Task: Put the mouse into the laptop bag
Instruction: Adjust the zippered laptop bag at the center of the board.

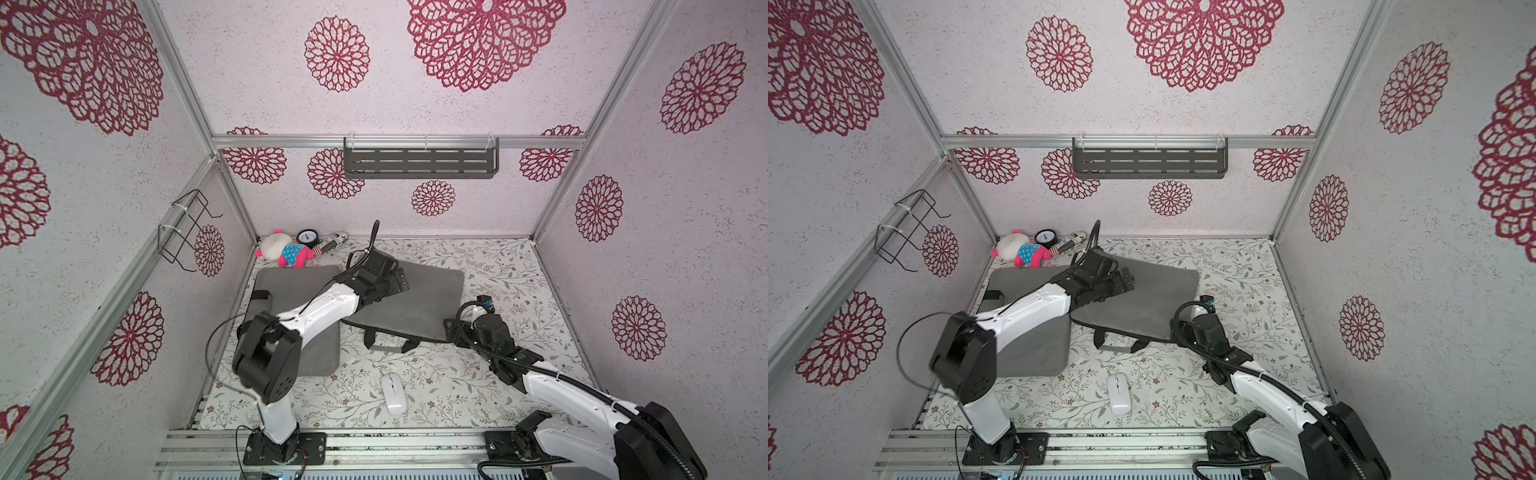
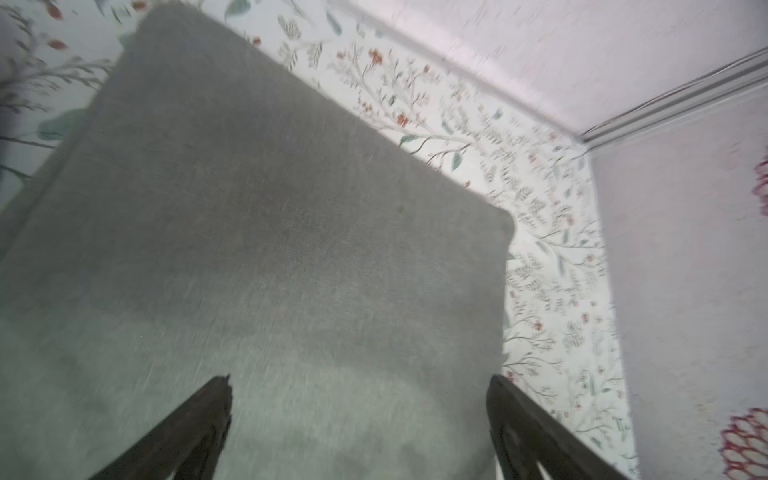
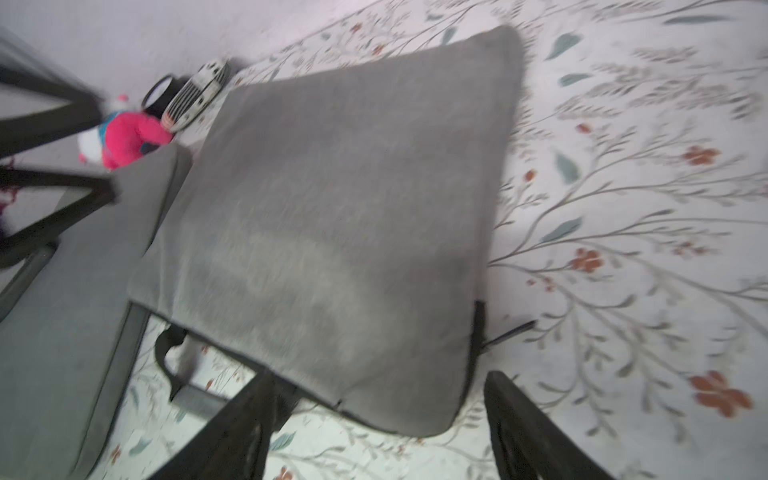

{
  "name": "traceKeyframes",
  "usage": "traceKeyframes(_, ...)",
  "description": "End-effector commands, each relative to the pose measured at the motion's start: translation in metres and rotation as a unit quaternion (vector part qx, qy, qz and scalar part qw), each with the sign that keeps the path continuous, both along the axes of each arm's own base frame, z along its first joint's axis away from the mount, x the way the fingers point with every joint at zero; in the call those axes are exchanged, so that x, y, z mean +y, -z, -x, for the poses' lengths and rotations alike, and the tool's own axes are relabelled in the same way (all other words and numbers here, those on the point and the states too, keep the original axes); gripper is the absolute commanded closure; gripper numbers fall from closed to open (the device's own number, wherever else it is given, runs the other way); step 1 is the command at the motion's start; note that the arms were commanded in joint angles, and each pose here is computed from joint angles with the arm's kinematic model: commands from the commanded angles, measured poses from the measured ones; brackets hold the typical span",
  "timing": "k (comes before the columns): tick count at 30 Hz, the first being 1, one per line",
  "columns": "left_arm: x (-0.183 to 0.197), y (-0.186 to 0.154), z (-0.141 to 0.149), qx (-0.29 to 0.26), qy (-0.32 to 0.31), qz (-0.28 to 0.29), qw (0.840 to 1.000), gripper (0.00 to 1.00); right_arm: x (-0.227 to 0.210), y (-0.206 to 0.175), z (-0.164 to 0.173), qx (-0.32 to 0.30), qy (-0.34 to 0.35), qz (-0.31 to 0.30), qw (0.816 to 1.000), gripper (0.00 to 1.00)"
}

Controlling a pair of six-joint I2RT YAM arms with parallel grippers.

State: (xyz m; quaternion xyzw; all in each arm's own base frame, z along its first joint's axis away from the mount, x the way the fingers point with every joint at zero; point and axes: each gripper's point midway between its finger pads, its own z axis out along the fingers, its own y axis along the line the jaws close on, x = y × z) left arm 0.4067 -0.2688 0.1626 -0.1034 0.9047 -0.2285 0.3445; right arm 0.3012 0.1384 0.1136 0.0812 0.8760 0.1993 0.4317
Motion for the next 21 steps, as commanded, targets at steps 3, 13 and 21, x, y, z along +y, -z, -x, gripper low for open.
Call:
traceKeyframes(3, 0.012, 0.028, 0.028, 0.007, -0.057, 0.042, 0.997, 0.02, -0.053, 0.018, -0.016, 0.027, 0.071, 0.035, 0.996, 0.25)
traceKeyframes(13, 0.005, 0.083, 0.034, 0.070, -0.069, 0.052, 0.994, 0.02, -0.051, 0.016, -0.040, 0.007, 0.054, 0.036, 0.998, 0.30)
traceKeyframes(21, -0.001, 0.118, 0.022, 0.106, -0.076, 0.029, 0.991, 0.02, -0.005, 0.042, -0.071, 0.041, -0.023, -0.030, 0.998, 0.20)
